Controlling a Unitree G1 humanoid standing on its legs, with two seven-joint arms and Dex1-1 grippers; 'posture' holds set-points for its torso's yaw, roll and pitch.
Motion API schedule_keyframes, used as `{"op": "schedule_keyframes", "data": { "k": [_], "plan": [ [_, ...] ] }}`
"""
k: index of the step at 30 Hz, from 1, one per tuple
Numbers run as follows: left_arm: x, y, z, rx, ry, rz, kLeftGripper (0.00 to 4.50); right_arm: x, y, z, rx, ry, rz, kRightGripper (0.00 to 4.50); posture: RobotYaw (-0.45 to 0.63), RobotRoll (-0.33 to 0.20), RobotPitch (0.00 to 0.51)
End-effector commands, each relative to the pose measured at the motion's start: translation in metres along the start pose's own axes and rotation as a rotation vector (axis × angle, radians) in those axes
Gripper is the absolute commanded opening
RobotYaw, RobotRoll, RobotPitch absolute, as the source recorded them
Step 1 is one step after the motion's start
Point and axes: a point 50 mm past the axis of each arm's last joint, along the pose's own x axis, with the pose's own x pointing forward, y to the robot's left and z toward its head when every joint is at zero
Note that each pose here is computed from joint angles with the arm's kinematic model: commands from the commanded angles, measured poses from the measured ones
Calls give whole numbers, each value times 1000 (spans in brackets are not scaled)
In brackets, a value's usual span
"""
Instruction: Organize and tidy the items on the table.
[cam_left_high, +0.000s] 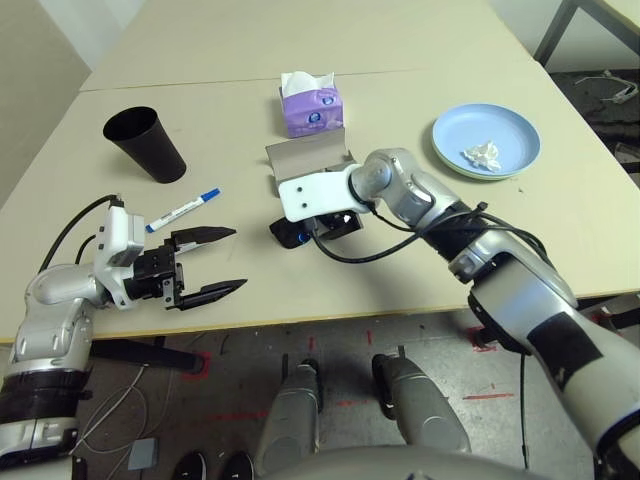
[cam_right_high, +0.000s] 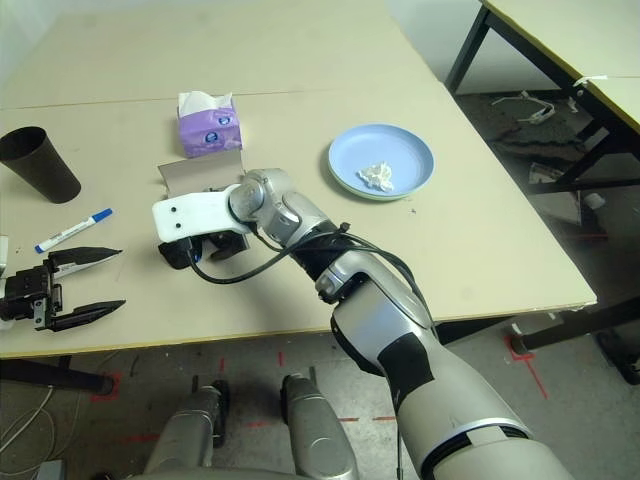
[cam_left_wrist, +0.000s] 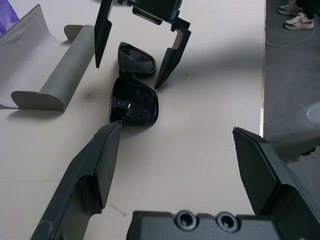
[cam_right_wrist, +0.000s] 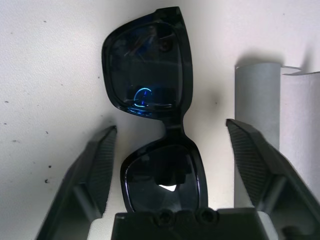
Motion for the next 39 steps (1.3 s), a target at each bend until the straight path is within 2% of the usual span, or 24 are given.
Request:
{"op": "schedule_keyframes", "data": {
  "k": [1,8,9,10,18,22,26,31,39],
  "plan": [
    [4,-2,1,13,-3,-18,4500,2,3,0,3,7,29,3217,-139,0,208],
    [6,-1,6,31,-21,-13,4500,-3,3,1,22,7,57,689,-135,0,208],
    [6,-1,7,34,-24,-12,4500,-4,3,2,23,5,60,383,-135,0,208],
    [7,0,8,37,-27,-12,4500,-5,2,4,23,3,63,273,-134,0,209],
    [7,-1,8,28,-29,-2,4500,-7,2,7,19,4,77,258,-133,0,209],
    [4,-3,1,-9,-30,23,4500,-24,-16,15,-24,2,5,225,-142,0,209],
    [-2,3,-5,-27,-12,146,4500,-39,-35,28,-33,-36,-85,187,-145,0,207],
    [-2,2,-6,-30,-10,205,4500,-46,-48,36,-28,-76,-161,187,-141,0,205],
    [4,2,-8,-49,-3,320,4500,-35,-61,32,-7,-79,-290,187,-129,0,205]
  ]
}}
